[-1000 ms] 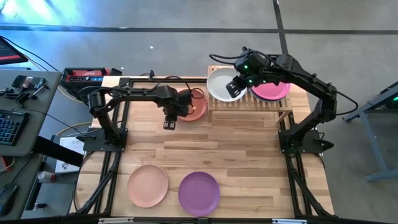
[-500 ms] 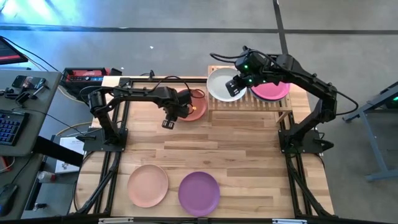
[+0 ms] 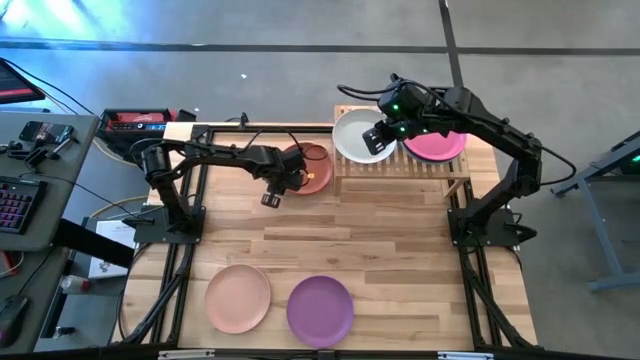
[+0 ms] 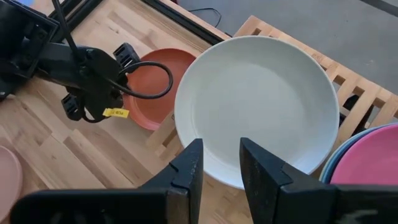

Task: Place and stack plates onto a shelf
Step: Stack the orange plate on top of the white plate on the shelf

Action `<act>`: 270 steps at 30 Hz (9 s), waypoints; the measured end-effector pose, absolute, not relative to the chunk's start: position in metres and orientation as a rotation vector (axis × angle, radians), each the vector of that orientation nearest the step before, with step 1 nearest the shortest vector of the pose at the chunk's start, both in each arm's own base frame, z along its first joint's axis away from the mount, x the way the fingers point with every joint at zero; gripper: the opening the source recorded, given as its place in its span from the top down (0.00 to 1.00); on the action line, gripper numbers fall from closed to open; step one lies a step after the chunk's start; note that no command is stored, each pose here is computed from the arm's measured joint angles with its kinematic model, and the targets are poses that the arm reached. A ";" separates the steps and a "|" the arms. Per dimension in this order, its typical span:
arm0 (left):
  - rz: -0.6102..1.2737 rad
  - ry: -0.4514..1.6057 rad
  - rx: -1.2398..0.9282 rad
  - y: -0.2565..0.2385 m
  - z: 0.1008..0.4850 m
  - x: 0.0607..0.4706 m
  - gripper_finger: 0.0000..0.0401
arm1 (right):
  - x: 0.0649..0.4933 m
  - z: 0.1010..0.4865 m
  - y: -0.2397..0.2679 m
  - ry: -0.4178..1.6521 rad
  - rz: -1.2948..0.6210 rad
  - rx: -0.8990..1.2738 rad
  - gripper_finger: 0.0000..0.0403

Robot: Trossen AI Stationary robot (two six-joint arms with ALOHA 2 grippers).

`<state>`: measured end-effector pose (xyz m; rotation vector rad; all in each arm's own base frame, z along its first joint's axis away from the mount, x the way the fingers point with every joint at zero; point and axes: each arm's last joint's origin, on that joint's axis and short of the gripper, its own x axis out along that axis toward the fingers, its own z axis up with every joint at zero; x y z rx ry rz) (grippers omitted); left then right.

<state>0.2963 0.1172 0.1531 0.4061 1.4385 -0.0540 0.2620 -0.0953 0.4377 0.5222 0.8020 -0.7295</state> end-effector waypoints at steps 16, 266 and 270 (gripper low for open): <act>-0.038 1.423 0.386 0.121 0.149 0.297 0.78 | 0.262 0.438 -0.095 0.803 -0.729 0.522 0.79; 0.645 1.281 0.135 0.100 0.318 0.225 0.77 | 0.191 0.371 -0.296 0.847 -0.487 0.791 1.00; 0.666 1.283 0.116 0.105 0.318 0.223 0.77 | 0.193 0.369 -0.293 0.871 -0.481 0.806 1.00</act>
